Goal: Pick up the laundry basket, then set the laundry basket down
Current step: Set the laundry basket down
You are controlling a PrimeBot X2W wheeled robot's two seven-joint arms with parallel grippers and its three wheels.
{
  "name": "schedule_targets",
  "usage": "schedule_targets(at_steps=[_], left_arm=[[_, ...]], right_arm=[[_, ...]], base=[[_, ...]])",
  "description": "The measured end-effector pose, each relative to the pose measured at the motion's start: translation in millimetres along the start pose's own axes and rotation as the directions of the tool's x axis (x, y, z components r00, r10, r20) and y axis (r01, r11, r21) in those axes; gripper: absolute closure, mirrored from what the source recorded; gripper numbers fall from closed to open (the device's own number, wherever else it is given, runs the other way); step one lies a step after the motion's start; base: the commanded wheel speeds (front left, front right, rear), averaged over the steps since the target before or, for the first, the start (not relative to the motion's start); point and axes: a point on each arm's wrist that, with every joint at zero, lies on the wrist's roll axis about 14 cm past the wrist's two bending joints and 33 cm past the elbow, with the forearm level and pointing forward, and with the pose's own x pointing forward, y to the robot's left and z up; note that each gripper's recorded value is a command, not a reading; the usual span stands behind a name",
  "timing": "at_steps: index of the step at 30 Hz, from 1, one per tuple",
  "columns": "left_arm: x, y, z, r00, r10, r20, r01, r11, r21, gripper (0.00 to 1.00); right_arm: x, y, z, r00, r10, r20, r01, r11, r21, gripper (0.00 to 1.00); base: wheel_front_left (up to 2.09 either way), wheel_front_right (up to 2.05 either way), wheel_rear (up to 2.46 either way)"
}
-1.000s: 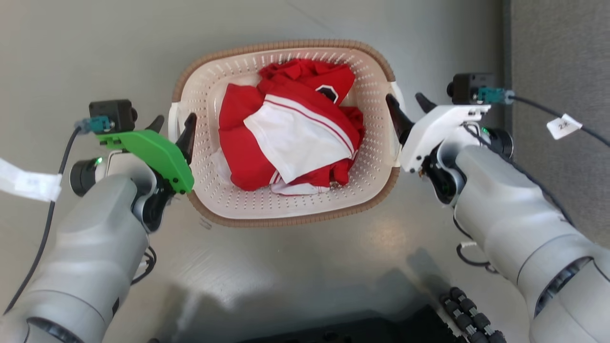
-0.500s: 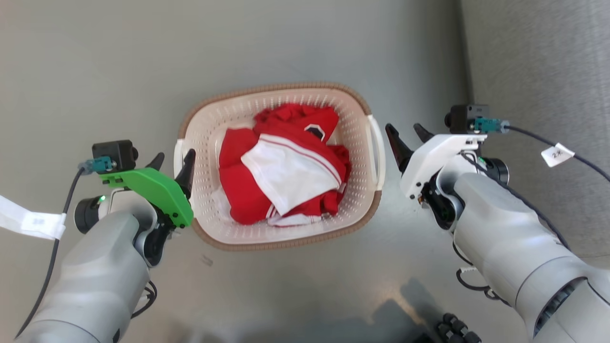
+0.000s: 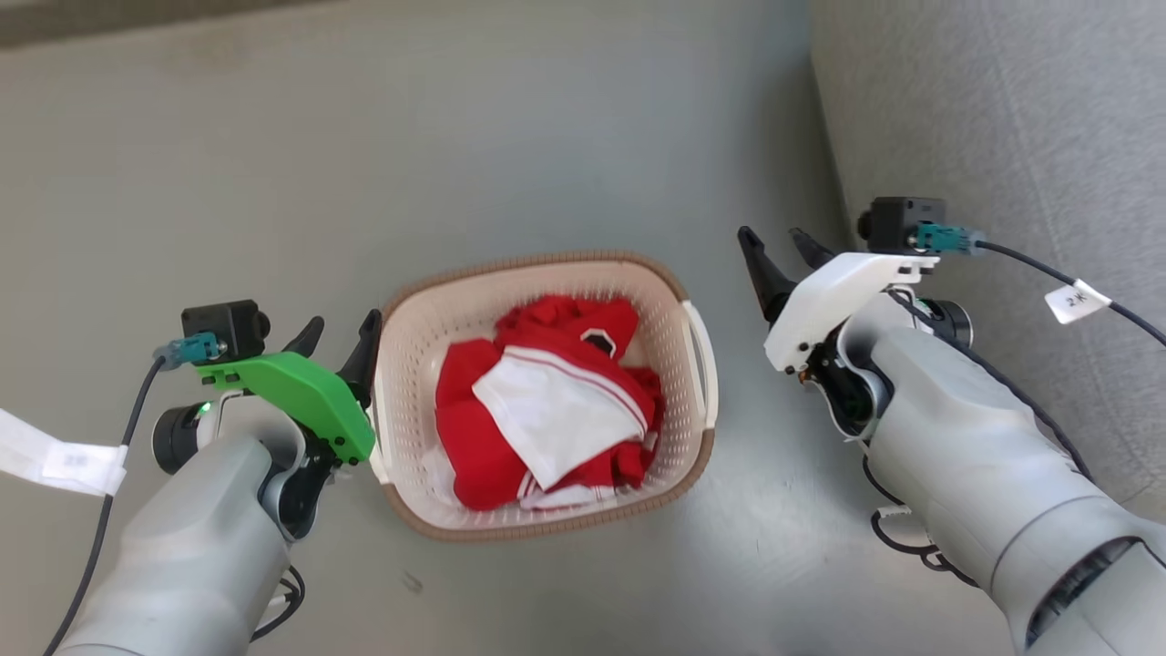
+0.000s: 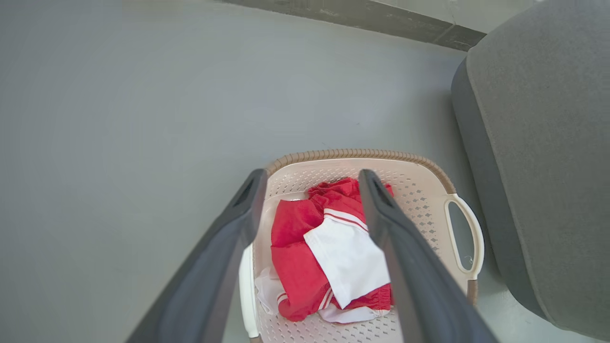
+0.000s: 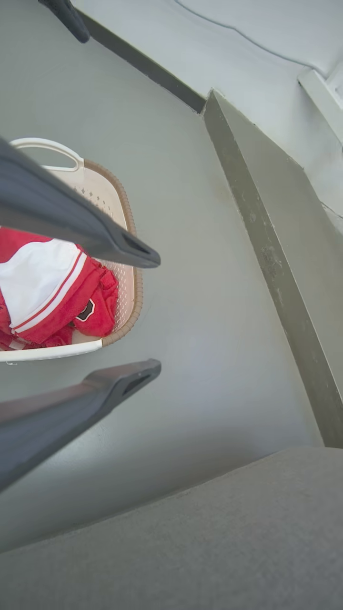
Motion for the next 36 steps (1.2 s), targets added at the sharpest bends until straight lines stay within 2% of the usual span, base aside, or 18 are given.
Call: schedule_targets(at_steps=[4, 11, 21, 25, 28, 32, 36], left_arm=[[-11.6, -10.6, 19.7, 0.998, -0.017, 0.056, 0.016, 1.000, 0.014, 0.00], [-36.5, -26.3, 88.1, 0.967, -0.041, 0.250, 0.036, 0.999, 0.023, 0.00], [-84.2, -50.2, 111.0, 0.925, -0.087, 0.370, 0.050, 0.993, 0.109, 0.00], [-106.1, -59.7, 132.2, 0.885, -0.092, 0.456, 0.040, 0.992, 0.122, 0.00], [-125.2, -66.9, 153.4, 0.841, -0.105, 0.530, 0.033, 0.989, 0.144, 0.00], [-152.7, -74.2, 174.5, 0.775, -0.124, 0.620, 0.014, 0.984, 0.179, 0.00], [-169.6, -74.2, 181.6, 0.734, -0.121, 0.668, -0.008, 0.983, 0.186, 0.00]], right_arm=[[-13.8, -1.5, 21.2, 0.998, -0.009, 0.068, 0.009, 1.000, 0.004, 0.00], [-40.2, 8.4, 49.4, 0.984, 0.007, 0.178, -0.007, 1.000, 0.001, 0.00], [-88.2, 37.5, 107.1, 0.916, 0.101, 0.389, -0.072, 0.994, -0.087, 0.00], [-112.7, 27.8, 121.4, 0.882, 0.078, 0.464, -0.035, 0.994, -0.100, 0.00], [-128.7, 33.0, 133.1, 0.849, 0.083, 0.522, -0.035, 0.994, -0.102, 0.00], [-153.6, 50.8, 157.7, 0.776, 0.127, 0.618, -0.053, 0.989, -0.136, 0.00], [-163.7, 49.1, 154.1, 0.759, 0.124, 0.639, -0.038, 0.989, -0.146, 0.00]], base=[[0.00, 0.00, 0.00], [0.00, 0.00, 0.00], [0.00, 0.00, 0.00], [0.00, 0.00, 0.00], [0.00, 0.00, 0.00], [0.00, 0.00, 0.00], [0.00, 0.00, 0.00]])
